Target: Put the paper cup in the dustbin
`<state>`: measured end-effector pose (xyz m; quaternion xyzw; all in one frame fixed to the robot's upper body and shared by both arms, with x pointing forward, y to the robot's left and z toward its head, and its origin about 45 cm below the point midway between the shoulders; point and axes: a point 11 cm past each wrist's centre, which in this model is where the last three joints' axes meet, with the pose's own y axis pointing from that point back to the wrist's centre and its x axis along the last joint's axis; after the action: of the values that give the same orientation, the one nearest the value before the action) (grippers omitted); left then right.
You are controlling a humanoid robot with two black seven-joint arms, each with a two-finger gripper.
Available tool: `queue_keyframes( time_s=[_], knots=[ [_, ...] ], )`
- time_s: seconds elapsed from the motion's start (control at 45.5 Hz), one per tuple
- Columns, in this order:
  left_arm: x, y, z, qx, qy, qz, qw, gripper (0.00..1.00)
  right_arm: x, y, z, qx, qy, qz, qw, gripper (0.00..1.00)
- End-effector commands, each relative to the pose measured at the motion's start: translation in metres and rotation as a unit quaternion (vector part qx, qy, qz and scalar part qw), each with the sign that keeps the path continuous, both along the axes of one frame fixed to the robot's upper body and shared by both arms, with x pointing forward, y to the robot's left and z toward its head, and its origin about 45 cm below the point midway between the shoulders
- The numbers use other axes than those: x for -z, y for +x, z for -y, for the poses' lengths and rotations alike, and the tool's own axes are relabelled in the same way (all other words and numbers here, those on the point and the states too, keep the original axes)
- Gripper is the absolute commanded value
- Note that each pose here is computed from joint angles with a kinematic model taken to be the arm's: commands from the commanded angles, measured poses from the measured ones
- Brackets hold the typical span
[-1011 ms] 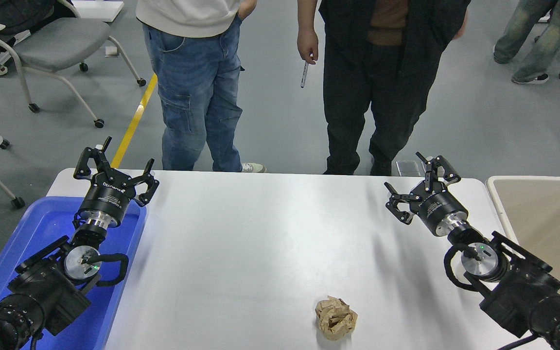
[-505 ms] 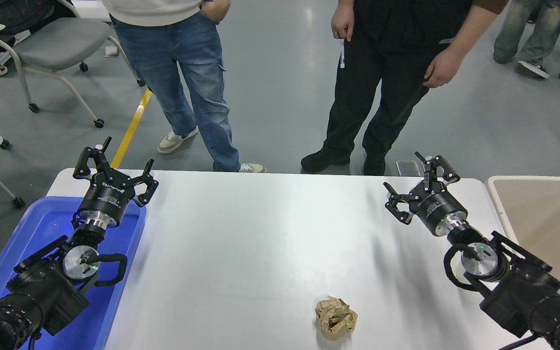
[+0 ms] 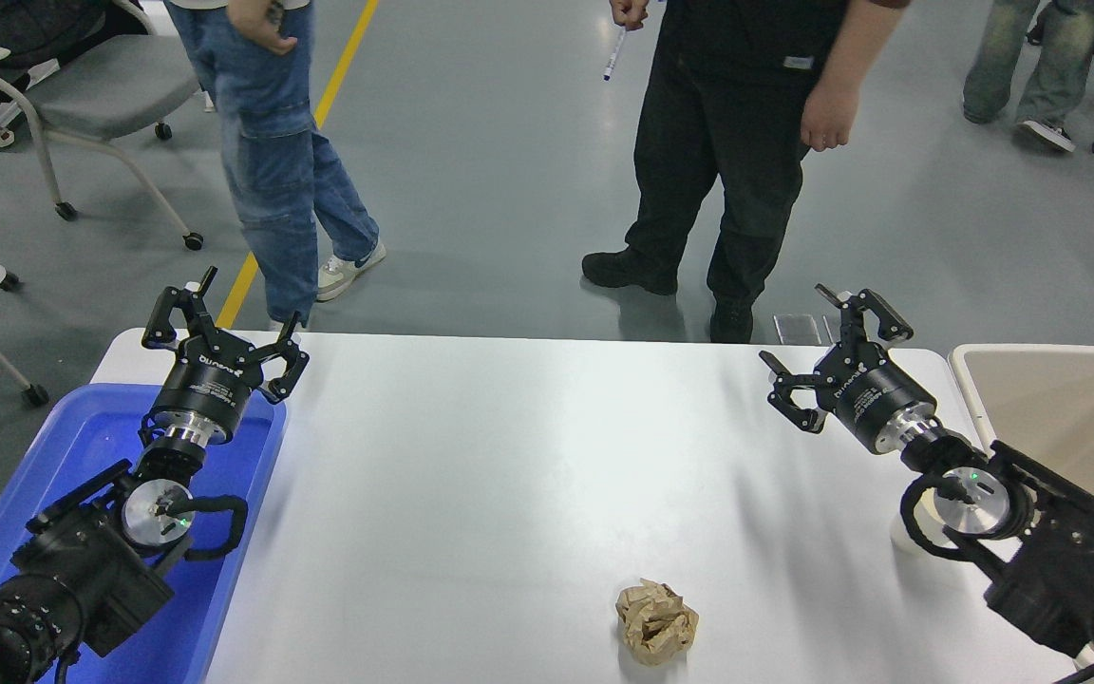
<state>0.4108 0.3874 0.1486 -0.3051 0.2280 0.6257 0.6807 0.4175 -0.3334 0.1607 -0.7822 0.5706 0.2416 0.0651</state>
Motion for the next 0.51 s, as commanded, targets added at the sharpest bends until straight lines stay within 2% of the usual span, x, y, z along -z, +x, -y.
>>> queue_keyframes(
  time_s=[0.0, 0.286, 0.484],
  knots=[
    [0.0, 0.0, 0.0, 0.0, 0.0, 0.0, 1.0, 1.0, -0.036, -0.014, 0.025, -0.066, -0.105, 0.029, 0.992, 1.0],
    [0.0, 0.0, 0.0, 0.0, 0.0, 0.0, 1.0, 1.0, -0.059, -0.037, 0.063, -0.135, -0.267, 0.031, 0.954, 1.0],
    [0.0, 0.0, 0.0, 0.001, -0.001, 0.0, 1.0, 1.0, -0.07, -0.054, 0.091, -0.19, -0.39, 0.014, 0.901, 1.0]
  ],
)
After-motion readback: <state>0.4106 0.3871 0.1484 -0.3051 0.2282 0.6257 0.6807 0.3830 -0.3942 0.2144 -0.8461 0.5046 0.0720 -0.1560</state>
